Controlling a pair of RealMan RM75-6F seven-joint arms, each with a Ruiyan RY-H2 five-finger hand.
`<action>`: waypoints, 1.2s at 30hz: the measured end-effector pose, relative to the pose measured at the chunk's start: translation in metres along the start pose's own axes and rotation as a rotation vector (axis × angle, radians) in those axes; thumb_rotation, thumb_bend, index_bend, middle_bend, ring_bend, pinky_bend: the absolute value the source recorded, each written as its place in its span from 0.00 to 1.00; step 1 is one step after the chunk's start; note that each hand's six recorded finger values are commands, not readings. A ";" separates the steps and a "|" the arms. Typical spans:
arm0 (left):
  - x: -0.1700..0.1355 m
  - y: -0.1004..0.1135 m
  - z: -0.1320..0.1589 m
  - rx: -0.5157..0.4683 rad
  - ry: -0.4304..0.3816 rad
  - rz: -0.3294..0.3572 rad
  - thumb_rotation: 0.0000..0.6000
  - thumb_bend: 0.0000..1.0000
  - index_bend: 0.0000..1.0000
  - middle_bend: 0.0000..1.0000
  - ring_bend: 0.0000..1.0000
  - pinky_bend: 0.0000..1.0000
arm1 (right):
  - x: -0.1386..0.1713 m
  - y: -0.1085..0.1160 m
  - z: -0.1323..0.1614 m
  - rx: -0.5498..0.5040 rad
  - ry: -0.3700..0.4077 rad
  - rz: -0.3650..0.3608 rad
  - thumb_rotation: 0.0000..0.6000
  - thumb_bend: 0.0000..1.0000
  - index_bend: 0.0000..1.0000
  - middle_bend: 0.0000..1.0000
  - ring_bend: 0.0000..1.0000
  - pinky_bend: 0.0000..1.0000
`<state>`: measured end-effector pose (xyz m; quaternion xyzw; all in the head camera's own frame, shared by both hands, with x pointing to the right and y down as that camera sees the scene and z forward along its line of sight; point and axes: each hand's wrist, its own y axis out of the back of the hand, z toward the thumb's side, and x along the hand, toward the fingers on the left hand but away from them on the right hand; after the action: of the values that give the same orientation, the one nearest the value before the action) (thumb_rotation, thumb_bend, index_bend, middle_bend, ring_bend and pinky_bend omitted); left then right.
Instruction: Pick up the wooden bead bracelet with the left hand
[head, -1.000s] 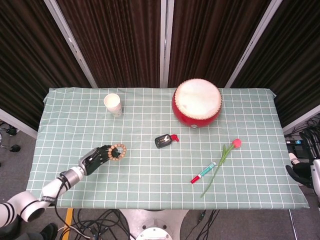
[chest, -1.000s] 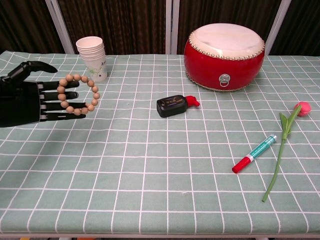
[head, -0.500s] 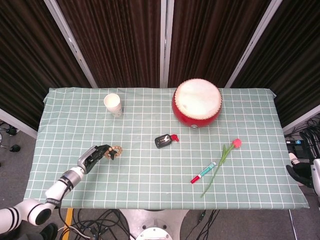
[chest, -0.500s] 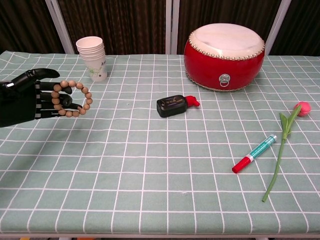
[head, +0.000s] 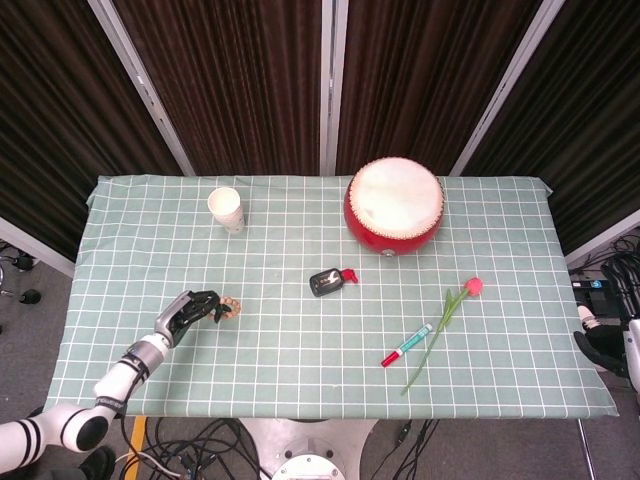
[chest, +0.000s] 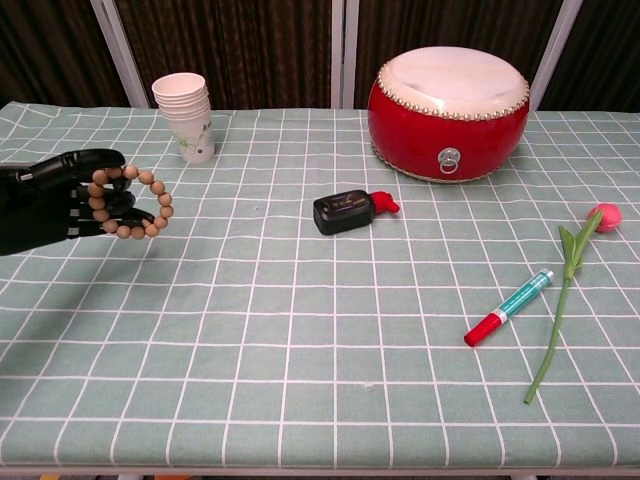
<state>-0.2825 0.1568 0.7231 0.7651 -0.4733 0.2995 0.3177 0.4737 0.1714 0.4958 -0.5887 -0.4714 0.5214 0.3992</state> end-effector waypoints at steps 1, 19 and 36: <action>0.000 0.000 0.000 -0.002 0.001 0.001 0.64 0.47 0.65 0.70 0.36 0.12 | 0.000 0.000 0.000 0.000 0.000 0.000 1.00 0.13 0.00 0.00 0.00 0.00; -0.003 -0.008 0.003 0.029 -0.023 -0.036 0.54 0.55 0.51 0.59 0.33 0.12 | 0.001 0.002 0.001 -0.004 0.003 -0.009 1.00 0.13 0.00 0.00 0.00 0.00; -0.003 -0.005 0.000 0.030 -0.034 -0.039 0.43 0.38 0.60 0.68 0.37 0.12 | 0.001 0.001 0.001 -0.002 0.001 -0.004 1.00 0.13 0.00 0.00 0.00 0.00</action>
<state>-0.2794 0.1603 0.7196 0.7839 -0.4589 0.2873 0.3038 0.4729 0.1719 0.4945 -0.5883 -0.4732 0.5197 0.3998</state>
